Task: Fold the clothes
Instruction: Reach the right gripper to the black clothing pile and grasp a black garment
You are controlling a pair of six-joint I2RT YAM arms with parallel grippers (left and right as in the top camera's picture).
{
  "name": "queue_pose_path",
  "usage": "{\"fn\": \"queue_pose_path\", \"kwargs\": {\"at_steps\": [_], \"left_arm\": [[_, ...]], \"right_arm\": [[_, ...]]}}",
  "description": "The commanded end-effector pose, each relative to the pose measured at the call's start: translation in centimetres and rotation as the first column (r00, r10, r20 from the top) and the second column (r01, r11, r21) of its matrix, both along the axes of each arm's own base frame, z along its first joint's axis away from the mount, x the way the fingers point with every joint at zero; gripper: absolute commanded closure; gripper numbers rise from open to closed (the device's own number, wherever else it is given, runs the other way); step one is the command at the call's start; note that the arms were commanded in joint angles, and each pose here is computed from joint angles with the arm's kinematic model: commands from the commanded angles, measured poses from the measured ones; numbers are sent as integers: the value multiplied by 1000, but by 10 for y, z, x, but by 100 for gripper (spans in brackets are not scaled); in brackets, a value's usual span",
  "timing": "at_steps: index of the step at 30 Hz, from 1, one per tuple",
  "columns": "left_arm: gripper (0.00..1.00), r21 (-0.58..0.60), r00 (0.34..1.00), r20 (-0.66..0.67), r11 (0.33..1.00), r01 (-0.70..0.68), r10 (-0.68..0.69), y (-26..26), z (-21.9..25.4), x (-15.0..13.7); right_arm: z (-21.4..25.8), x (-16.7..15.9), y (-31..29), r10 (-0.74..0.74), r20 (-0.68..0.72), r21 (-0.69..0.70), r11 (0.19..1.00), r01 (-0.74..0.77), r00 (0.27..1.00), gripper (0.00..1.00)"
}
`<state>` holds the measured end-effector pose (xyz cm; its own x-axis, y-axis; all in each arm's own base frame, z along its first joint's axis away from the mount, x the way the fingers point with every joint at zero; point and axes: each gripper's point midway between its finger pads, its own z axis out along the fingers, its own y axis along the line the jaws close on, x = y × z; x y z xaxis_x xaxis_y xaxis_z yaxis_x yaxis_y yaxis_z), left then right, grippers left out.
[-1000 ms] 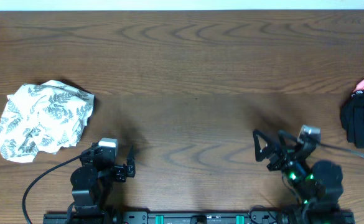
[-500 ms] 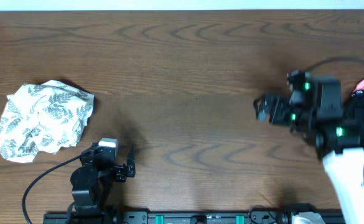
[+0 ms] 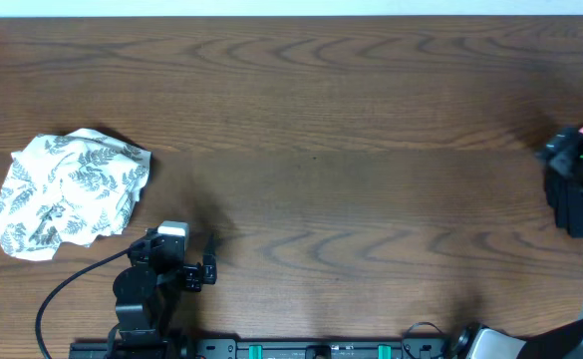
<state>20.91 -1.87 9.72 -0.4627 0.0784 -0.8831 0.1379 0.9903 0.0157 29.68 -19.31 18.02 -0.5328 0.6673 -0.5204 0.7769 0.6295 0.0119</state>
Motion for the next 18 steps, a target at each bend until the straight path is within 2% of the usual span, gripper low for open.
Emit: {"fn": "queue_pose_path", "kwargs": {"at_steps": [1, 3, 5, 6, 10, 18], "left_arm": [[2, -5, 1000, -8, 1000, 1, -1, -1, -6, 0], [2, -5, 1000, -8, 1000, 1, -1, -1, -6, 0], [2, -5, 1000, -8, 1000, 1, -1, -1, -6, 0], [2, -5, 1000, -8, 1000, 1, -1, -1, -6, 0], [2, -5, 1000, -8, 1000, 1, -1, -1, -5, 0], [2, -5, 1000, -8, 1000, 1, -1, -1, -5, 0]], "right_arm": [[15, -19, -45, -170, -6, -134, 977, 168, 985, 1], [13, -26, -59, -187, -18, -146, 972, 183, 982, 4], [7, -35, -74, -182, -62, -161, 972, 170, 981, 15], [3, -39, -79, -193, -77, -159, 971, 179, 978, 17], [-23, -43, -92, -210, -97, -78, 976, 203, 973, 16], [-76, -39, -112, -219, -178, -29, 976, 218, 959, 16]]}}
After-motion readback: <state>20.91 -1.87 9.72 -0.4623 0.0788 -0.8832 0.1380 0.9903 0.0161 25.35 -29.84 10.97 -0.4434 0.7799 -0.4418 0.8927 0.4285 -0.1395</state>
